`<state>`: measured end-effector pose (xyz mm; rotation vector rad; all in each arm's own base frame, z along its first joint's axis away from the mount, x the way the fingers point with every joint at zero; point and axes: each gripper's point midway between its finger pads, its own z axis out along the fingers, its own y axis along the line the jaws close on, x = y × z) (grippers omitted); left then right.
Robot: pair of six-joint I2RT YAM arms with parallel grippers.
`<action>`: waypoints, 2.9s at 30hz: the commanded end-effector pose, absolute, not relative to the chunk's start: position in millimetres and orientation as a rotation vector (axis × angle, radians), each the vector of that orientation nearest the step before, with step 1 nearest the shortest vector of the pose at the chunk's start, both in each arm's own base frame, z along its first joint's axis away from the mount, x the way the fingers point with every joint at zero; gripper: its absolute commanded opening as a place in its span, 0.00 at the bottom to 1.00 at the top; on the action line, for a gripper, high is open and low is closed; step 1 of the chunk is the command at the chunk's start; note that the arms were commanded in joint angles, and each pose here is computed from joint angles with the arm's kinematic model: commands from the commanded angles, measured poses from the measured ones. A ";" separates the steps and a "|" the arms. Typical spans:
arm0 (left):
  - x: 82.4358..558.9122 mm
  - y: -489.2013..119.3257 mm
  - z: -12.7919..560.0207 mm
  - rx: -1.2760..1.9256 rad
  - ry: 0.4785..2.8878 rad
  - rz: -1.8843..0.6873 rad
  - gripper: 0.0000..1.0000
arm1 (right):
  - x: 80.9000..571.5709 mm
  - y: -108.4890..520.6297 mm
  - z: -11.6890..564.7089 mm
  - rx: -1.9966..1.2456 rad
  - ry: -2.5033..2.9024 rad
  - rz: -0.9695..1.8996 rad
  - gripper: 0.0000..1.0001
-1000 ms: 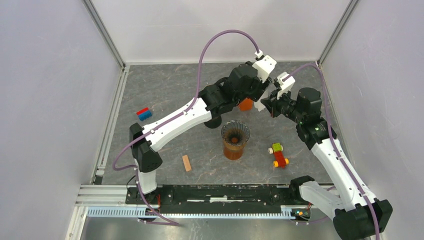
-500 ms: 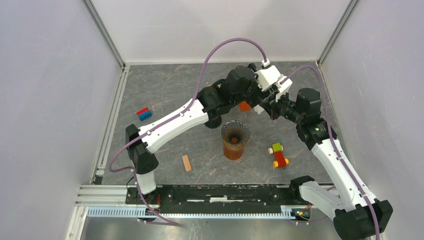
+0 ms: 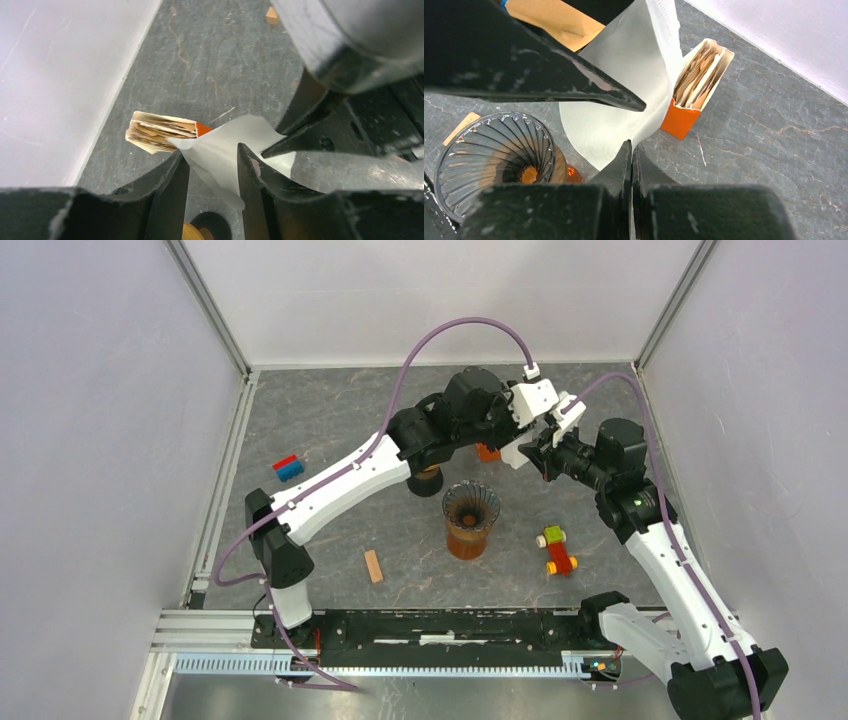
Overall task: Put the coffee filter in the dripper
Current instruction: Pick up the coffee filter from the coffee filter holder.
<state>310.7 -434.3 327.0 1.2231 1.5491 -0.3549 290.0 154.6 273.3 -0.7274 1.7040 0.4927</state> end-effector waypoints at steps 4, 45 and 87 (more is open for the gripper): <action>281.0 -417.4 368.8 1.321 1.401 -0.490 0.41 | 285.8 157.5 292.3 -0.781 1.627 0.481 0.00; 284.5 -429.0 351.8 1.469 1.318 -0.460 0.46 | 267.2 166.8 288.5 -0.897 1.588 0.536 0.00; 286.2 -424.8 347.4 1.495 1.294 -0.366 0.88 | 261.6 163.4 268.7 -1.010 1.572 0.479 0.00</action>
